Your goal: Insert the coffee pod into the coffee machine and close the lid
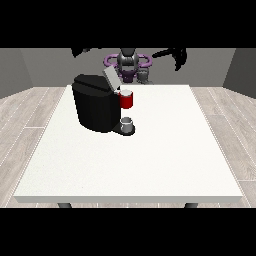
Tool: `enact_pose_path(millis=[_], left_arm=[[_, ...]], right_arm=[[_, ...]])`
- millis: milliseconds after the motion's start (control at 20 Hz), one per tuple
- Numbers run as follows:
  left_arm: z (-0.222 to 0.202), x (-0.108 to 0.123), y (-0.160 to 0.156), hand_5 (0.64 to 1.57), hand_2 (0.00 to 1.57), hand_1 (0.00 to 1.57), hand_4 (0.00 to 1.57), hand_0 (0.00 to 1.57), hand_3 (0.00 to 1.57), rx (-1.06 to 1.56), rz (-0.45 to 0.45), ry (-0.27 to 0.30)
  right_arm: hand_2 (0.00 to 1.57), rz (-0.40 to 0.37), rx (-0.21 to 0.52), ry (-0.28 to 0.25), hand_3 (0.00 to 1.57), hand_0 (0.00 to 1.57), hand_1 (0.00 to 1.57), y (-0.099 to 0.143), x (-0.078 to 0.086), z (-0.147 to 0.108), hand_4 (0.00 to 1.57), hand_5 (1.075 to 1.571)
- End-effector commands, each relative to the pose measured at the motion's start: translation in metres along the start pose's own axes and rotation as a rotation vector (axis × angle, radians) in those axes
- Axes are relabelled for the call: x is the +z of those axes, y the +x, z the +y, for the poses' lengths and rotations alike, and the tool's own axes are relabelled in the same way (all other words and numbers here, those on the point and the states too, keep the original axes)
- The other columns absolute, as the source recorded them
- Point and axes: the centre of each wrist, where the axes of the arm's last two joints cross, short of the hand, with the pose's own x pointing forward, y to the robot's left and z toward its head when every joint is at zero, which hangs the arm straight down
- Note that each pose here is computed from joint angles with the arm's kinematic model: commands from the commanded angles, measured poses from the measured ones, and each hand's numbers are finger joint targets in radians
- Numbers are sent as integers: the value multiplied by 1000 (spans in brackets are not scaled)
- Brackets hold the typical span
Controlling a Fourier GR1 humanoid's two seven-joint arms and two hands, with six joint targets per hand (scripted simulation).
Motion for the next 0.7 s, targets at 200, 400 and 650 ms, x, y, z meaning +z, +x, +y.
enact_pose_path(millis=[200, 400, 650], left_arm=[[-42, 15, -20, 1571, 0, 0, 0, 0, 0, 150, -28, -43], [-33, 47, -52, 1571, 0, 0, 135, 0, 0, 219, 11, -47], [-48, 43, -27, 1571, 0, 0, 0, 0, 0, 198, -28, -40]], right_arm=[[0, -2, 63, 54, 0, 0, 0, 6, -13, -5, 0, 1571], [0, 7, 101, 104, 0, 0, 0, 8, -11, -5, 238, 1571], [0, -16, 99, 118, 0, 0, 0, 23, -34, -15, 123, 1571]])
